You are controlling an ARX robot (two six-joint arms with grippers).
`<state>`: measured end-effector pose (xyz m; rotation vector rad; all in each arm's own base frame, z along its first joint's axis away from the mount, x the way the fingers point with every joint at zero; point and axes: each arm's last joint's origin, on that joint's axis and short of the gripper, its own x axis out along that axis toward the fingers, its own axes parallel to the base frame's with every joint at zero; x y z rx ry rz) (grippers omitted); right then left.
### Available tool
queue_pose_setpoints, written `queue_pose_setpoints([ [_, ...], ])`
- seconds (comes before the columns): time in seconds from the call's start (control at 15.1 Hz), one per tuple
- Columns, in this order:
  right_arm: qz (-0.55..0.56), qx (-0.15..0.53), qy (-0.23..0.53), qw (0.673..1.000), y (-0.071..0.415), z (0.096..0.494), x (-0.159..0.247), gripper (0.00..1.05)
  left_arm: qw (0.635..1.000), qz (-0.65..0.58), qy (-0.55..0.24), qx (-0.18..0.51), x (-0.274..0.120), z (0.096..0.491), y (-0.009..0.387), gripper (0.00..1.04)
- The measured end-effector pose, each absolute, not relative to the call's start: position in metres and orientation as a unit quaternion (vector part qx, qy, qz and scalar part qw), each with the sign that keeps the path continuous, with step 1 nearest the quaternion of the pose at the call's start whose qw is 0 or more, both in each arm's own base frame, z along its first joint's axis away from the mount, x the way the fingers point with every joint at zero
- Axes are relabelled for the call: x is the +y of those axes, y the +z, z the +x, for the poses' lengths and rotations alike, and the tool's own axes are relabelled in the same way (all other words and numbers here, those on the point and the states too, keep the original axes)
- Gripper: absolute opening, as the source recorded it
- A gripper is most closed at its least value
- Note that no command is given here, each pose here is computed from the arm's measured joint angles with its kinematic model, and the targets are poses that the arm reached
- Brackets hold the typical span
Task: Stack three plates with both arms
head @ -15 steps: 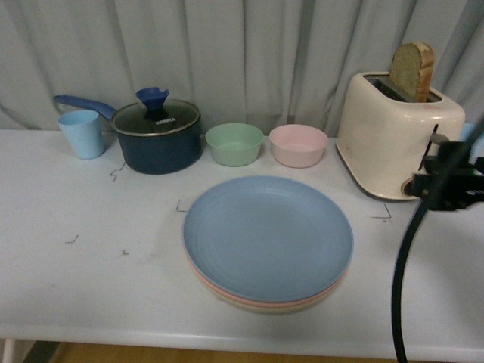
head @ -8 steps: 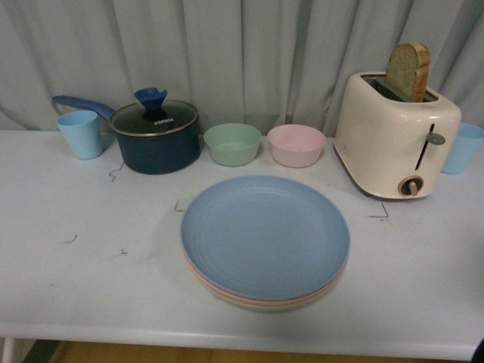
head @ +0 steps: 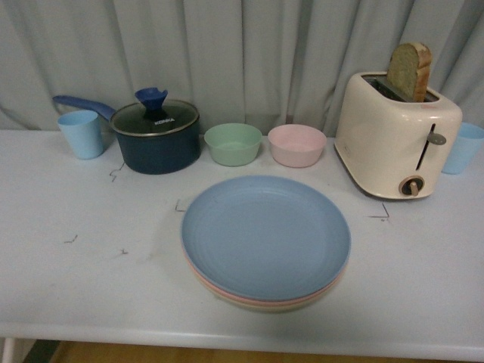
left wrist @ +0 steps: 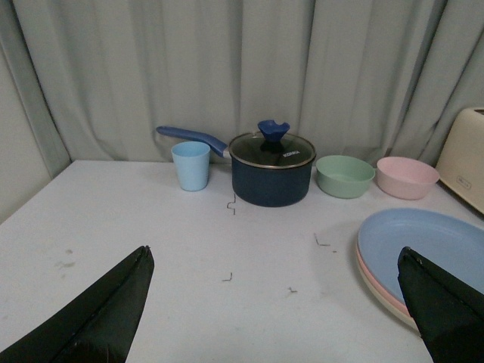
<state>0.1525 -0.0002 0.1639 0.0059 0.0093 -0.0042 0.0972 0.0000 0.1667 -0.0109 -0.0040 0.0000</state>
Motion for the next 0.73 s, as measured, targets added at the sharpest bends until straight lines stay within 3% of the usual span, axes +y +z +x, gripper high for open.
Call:
queue_pose_setpoints([
  [0.73, 0.003, -0.006, -0.002, 1.0, 0.17, 0.118, 0.0, 0.02, 1.0, -0.005, 0.0, -0.002, 0.0, 0.097, 0.167, 0.98],
])
